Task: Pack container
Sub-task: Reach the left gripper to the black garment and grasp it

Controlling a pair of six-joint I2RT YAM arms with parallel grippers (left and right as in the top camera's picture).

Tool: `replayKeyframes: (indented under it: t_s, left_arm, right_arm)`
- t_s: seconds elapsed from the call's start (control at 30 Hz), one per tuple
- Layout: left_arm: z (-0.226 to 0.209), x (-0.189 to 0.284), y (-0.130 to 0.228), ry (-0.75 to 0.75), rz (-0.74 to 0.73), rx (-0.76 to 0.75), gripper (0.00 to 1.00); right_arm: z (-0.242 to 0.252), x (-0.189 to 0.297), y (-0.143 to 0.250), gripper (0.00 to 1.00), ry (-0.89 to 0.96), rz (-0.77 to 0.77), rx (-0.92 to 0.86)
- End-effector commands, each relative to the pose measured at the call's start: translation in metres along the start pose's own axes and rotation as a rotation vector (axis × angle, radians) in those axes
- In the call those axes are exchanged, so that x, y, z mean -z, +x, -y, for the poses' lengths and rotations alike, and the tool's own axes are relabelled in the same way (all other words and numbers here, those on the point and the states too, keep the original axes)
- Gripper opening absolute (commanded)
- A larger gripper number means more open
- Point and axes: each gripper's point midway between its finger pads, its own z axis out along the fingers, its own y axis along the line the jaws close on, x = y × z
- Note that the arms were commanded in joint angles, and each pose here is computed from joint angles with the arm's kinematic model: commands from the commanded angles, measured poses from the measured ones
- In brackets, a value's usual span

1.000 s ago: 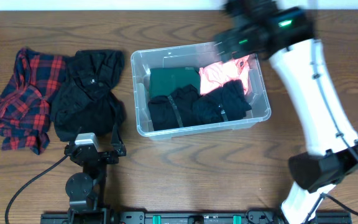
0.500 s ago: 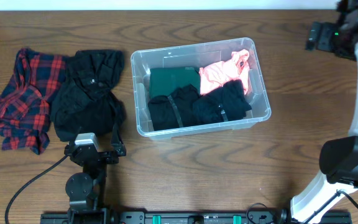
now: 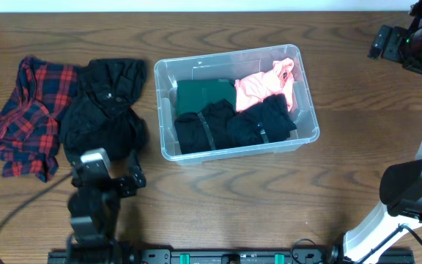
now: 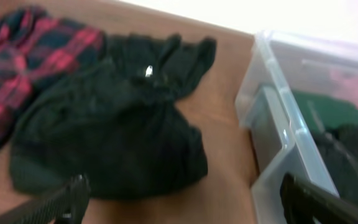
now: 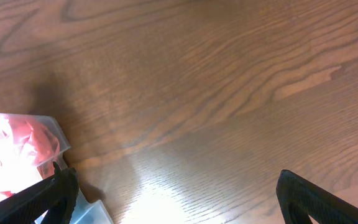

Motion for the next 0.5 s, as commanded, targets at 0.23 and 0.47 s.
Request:
replayKeyframes:
  t_s: [0.23,0.47]
  left_arm:
    - [0.053,-0.020,-0.101,0.172,-0.255,-0.155,0.98]
    - [0.045,-0.052,-0.068,0.156,-0.498,-0.103,0.98]
  right_arm:
    - [0.002,-0.004,0.000,0.99,0.001,-0.009,-0.022]
    - [0.002,-0.004,0.000,0.99,0.001,-0.009,-0.022]
